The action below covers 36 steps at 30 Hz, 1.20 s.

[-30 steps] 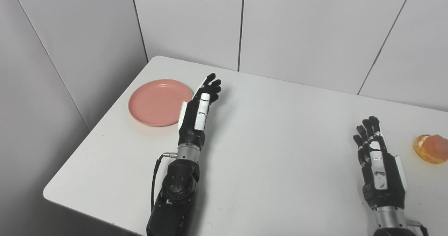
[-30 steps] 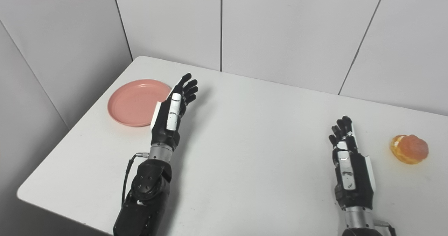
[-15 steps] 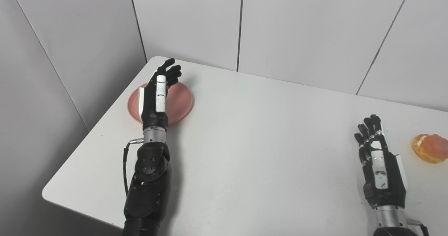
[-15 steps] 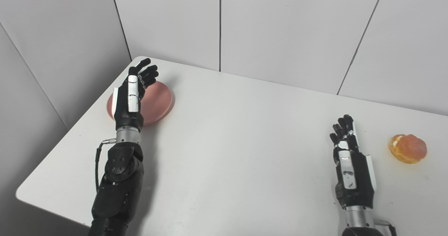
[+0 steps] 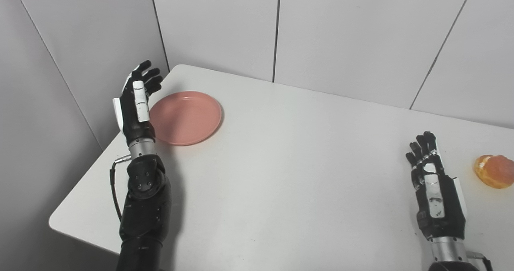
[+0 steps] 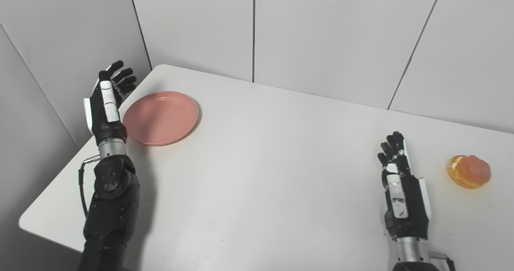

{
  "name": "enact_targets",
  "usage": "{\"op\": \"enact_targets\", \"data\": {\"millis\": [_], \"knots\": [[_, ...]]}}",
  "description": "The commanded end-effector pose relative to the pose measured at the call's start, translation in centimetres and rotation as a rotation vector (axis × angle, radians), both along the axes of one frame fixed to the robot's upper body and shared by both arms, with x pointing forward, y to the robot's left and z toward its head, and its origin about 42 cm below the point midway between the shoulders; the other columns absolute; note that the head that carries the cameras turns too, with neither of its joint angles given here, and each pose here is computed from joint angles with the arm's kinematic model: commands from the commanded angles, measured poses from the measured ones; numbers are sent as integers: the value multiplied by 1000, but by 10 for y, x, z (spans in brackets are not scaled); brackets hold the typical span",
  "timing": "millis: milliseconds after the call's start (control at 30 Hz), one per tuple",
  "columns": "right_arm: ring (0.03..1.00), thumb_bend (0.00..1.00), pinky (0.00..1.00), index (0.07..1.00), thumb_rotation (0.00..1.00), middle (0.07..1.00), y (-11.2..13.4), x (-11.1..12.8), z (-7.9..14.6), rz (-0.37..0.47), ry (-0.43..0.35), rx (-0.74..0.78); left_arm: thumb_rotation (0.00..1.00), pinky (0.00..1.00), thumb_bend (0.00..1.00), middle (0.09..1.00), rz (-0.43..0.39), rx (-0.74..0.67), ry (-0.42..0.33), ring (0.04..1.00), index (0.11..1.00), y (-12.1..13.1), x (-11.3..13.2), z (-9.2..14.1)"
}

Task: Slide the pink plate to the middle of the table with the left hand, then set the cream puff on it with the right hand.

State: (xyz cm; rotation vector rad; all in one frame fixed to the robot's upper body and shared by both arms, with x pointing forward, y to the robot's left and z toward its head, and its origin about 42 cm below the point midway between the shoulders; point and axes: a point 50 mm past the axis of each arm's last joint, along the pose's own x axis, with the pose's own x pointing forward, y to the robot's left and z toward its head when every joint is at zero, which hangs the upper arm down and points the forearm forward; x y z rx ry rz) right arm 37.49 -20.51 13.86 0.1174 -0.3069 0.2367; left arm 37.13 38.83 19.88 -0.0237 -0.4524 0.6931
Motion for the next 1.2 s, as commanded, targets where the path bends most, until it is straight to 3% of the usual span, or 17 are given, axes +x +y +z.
{"op": "enact_targets", "data": {"millis": [0,267,567,700,1167], "knots": [[1000,629,1000,1000,810,1000,-12,-23,-45,-18,124,8,1000,697,858,694,32,50,-63,687,697,14,5,22],[1000,627,1000,1000,825,1000,-11,-24,-45,-20,122,-12,1000,789,901,724,60,46,-12,732,722,40,2,9],[1000,638,1000,1000,810,1000,-9,-24,-45,2,125,14,1000,796,843,766,24,-2,88,773,761,58,11,-19],[1000,580,1000,1000,810,1000,-9,-24,-44,-5,120,20,1000,816,805,794,5,-38,120,794,791,59,14,-29],[1000,682,1000,1000,798,1000,-10,-21,-45,-23,119,-1,1000,960,770,891,-112,-60,225,917,869,44,25,-42]]}}
